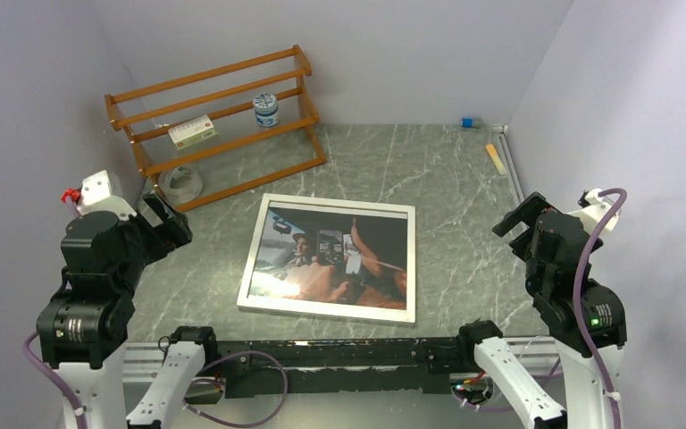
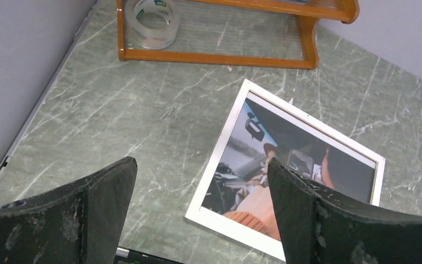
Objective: Put the photo into the frame
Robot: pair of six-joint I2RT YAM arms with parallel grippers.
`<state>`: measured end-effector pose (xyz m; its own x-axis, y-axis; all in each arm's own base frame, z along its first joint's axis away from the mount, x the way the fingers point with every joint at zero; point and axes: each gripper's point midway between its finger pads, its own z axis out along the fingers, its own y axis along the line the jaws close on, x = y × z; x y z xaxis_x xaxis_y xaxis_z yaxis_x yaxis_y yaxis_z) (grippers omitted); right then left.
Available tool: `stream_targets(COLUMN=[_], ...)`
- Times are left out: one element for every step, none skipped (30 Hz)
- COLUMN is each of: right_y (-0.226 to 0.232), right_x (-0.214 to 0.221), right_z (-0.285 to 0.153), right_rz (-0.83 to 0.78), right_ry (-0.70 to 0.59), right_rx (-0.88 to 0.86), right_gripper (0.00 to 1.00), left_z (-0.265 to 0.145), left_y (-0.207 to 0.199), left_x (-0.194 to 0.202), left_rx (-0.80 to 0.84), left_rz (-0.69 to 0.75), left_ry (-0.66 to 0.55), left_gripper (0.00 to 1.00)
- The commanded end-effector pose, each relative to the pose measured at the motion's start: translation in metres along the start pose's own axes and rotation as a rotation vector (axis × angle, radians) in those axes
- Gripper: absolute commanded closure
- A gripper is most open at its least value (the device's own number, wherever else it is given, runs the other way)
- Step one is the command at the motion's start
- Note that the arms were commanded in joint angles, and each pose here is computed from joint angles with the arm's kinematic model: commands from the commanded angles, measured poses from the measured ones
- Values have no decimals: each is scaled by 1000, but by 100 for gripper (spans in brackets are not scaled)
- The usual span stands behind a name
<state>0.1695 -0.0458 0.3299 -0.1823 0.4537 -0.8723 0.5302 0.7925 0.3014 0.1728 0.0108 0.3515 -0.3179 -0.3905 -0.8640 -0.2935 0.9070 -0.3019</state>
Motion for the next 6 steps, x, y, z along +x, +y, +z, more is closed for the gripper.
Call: stream_targets(right_y=[2, 3, 4, 6, 8, 12], right_x=[-11, -12, -13, -14, -15, -15], right_z=[-6, -5, -4, -3, -3, -3], right_rz=[-24, -32, -42, -56, -63, -67], right_ry=[-18, -19, -18, -14, -14, -9], right_rx=[-15, -17, -17, -21, -25, -42], right_gripper=[4, 4, 5, 5, 5, 4], left_z=[-4, -5, -5, -6, -6, -6], left_y=[4, 4, 4, 5, 6, 7], left_x=[8, 10, 12, 14, 16, 18], left_rx=[-11, -9, -7, -7, -8, -11], left_rz=[13, 16, 18, 17, 15, 5], left_ry=[32, 40, 47, 52, 55, 53], left_gripper=[6, 6, 6, 6, 6, 6])
